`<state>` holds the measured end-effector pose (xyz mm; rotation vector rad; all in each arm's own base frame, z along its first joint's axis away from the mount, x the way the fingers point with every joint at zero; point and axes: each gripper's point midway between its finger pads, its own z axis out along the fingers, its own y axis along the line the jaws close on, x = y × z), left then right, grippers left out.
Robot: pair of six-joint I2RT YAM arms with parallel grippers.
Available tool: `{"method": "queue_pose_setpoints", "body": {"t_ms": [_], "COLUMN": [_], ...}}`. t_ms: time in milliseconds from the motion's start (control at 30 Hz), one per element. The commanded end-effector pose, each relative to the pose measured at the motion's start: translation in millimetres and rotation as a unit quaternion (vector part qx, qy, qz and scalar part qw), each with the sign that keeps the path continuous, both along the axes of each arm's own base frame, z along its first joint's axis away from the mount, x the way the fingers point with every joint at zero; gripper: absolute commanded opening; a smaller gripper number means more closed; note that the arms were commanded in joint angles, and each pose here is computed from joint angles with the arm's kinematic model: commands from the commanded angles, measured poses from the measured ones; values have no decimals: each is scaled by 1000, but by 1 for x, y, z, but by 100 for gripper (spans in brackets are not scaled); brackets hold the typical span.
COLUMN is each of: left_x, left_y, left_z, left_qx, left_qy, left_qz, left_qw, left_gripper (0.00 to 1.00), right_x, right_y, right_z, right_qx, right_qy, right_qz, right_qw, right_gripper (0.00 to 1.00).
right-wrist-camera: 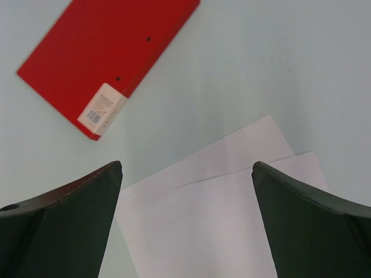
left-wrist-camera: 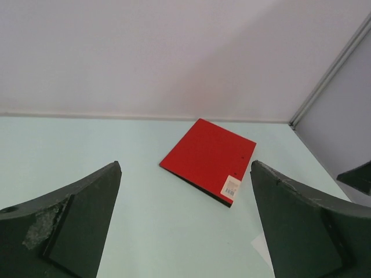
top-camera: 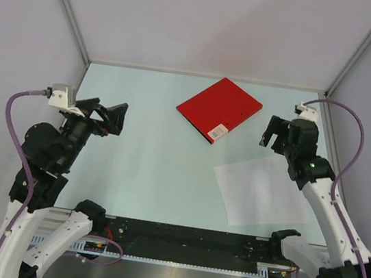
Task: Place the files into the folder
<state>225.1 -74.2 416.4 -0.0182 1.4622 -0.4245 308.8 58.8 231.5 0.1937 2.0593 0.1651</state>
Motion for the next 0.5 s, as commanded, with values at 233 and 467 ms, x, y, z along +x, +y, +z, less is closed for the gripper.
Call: {"method": "queue_pose_setpoints", "body": {"t_ms": [233, 467], "left_x": [37, 34], "left_y": [17, -1], "left_z": [-76, -129], "left_qx": [41, 55], "left_qy": [162, 254], "left_qz": [85, 41], "left_qw": [982, 965], "left_gripper": [100, 100], "right_x": [105, 163], "right_y": [132, 232], "right_z": [-30, -115], "right_qx": [-238, -431], "right_qy": [4, 42], "right_qz": [91, 179], "right_qw": [967, 883], "right_gripper": [100, 93]}}
